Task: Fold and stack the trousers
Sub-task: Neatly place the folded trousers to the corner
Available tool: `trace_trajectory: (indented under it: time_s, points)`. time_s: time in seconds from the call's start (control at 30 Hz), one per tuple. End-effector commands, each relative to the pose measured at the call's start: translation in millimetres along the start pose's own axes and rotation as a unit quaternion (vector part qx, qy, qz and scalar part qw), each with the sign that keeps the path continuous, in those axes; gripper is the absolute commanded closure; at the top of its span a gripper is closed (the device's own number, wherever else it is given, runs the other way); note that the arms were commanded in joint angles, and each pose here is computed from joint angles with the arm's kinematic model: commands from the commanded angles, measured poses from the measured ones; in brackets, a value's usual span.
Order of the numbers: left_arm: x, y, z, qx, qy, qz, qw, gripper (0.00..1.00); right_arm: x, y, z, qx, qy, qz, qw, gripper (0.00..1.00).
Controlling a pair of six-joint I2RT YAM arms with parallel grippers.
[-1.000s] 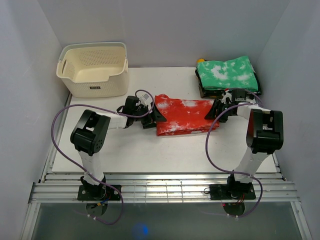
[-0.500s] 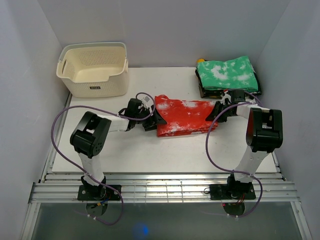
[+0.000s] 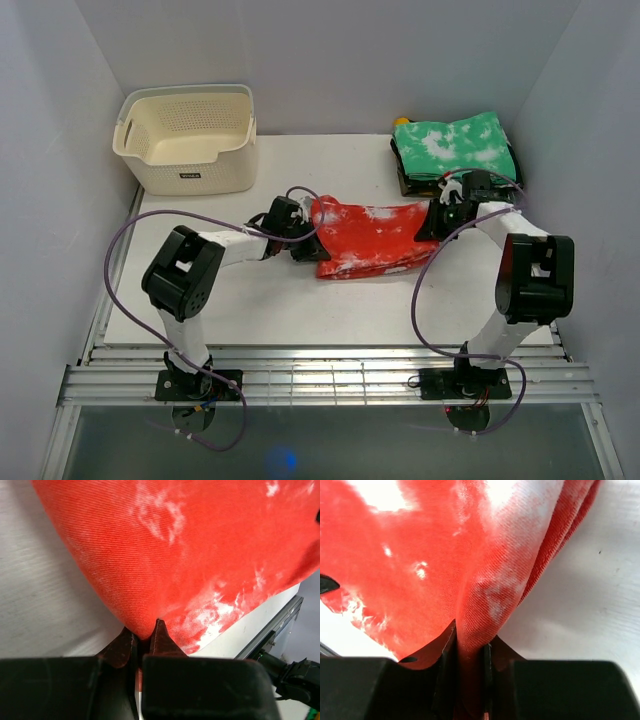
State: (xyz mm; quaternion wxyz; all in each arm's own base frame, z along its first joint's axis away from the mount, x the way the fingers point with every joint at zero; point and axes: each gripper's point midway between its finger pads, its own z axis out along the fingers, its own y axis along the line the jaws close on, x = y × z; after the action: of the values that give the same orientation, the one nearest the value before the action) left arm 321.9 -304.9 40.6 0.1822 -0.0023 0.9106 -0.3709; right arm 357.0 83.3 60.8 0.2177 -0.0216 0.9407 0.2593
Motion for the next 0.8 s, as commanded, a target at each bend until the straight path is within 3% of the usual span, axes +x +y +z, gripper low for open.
trace_trajectory:
  time_s: [0.0,0.17,0.3,0.43,0.5,0.53,0.6,0.67,0.7,0.77]
  points:
    - [-35,-58,-32,0.039,-0.060,0.092,0.993,1.00,-47,30,-53,0.004,-0.076,-0.096,0.992,0.92]
    - [-59,-114,-45,0.091,-0.107,0.182,0.973,1.00,-99,48,-112,0.036,-0.171,-0.151,0.973,0.92]
    - [-89,-168,-53,0.145,-0.167,0.253,0.942,1.00,-139,53,-163,0.064,-0.243,-0.175,0.952,0.92]
    - [-120,-222,-53,0.195,-0.223,0.318,0.901,1.00,-185,46,-213,0.109,-0.311,-0.193,0.924,0.92]
    - [-147,-260,-63,0.227,-0.271,0.343,0.870,1.00,-210,36,-236,0.134,-0.346,-0.193,0.908,0.92]
    - [-152,-258,-43,0.229,-0.269,0.347,0.869,1.00,-222,32,-246,0.147,-0.364,-0.195,0.899,0.92]
    - [-178,-292,-51,0.259,-0.320,0.364,0.836,1.00,-242,13,-261,0.180,-0.387,-0.186,0.885,0.92]
    - [-186,-292,-23,0.265,-0.332,0.378,0.823,1.00,-261,-3,-278,0.210,-0.420,-0.181,0.864,0.92]
    - [-199,-312,-34,0.285,-0.369,0.386,0.796,1.00,-268,-12,-278,0.219,-0.427,-0.178,0.859,0.92]
    - [-205,-304,0,0.288,-0.375,0.386,0.792,1.00,-283,-25,-289,0.244,-0.453,-0.177,0.839,0.92]
